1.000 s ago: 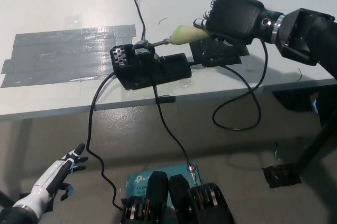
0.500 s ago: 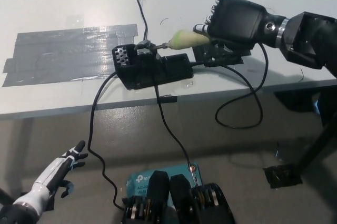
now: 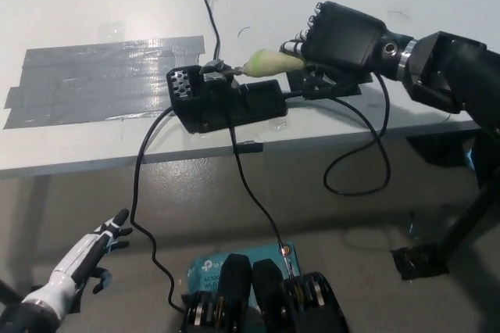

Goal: The robot uses its right hand to grab and lift the soldering gun kept on the middle of the table and puts it in its base

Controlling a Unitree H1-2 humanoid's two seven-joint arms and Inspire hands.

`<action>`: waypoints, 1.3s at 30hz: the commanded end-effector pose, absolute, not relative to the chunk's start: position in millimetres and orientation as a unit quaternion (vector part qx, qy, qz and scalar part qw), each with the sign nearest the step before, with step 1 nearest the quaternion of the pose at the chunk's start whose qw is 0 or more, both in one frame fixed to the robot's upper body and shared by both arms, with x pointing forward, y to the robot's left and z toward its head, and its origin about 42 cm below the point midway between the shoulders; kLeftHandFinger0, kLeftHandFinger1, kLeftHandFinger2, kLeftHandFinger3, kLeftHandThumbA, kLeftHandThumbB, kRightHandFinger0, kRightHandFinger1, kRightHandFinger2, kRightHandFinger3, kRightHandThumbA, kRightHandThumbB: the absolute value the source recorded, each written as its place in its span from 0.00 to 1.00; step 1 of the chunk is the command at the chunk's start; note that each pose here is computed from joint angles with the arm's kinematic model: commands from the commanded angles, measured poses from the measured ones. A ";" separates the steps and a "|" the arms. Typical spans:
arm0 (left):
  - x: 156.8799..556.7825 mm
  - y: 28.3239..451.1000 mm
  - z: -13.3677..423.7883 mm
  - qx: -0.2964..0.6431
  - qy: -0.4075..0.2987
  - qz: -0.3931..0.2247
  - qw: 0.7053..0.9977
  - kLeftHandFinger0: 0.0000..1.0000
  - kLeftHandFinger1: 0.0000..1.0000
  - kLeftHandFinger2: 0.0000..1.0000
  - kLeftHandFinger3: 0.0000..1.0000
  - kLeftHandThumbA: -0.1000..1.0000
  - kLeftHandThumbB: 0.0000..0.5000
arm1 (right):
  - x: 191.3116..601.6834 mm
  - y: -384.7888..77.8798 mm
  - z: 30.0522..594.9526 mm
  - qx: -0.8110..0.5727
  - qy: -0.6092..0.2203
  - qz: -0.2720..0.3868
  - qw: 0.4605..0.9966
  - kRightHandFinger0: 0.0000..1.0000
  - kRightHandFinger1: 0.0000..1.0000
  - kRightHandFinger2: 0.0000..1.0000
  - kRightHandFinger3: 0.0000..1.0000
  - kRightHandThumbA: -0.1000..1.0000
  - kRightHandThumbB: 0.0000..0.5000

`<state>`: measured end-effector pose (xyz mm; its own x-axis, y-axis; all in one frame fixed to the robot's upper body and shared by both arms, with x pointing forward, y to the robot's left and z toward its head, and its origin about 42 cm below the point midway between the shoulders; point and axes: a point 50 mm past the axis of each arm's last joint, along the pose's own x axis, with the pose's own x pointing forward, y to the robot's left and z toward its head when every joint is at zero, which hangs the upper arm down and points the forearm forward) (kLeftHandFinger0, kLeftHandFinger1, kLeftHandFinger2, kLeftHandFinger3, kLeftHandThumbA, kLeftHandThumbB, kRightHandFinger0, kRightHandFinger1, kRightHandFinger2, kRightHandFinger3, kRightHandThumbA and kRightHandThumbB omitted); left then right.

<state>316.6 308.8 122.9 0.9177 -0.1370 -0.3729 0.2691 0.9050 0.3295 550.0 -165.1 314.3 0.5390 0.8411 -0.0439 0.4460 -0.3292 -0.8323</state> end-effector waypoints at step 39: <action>329.5 265.5 154.7 0.220 0.114 -0.161 0.955 0.95 0.99 0.98 1.00 1.00 0.62 | 567.8 -103.7 385.8 -0.806 -0.452 0.244 0.295 0.00 0.01 0.50 0.57 0.04 0.31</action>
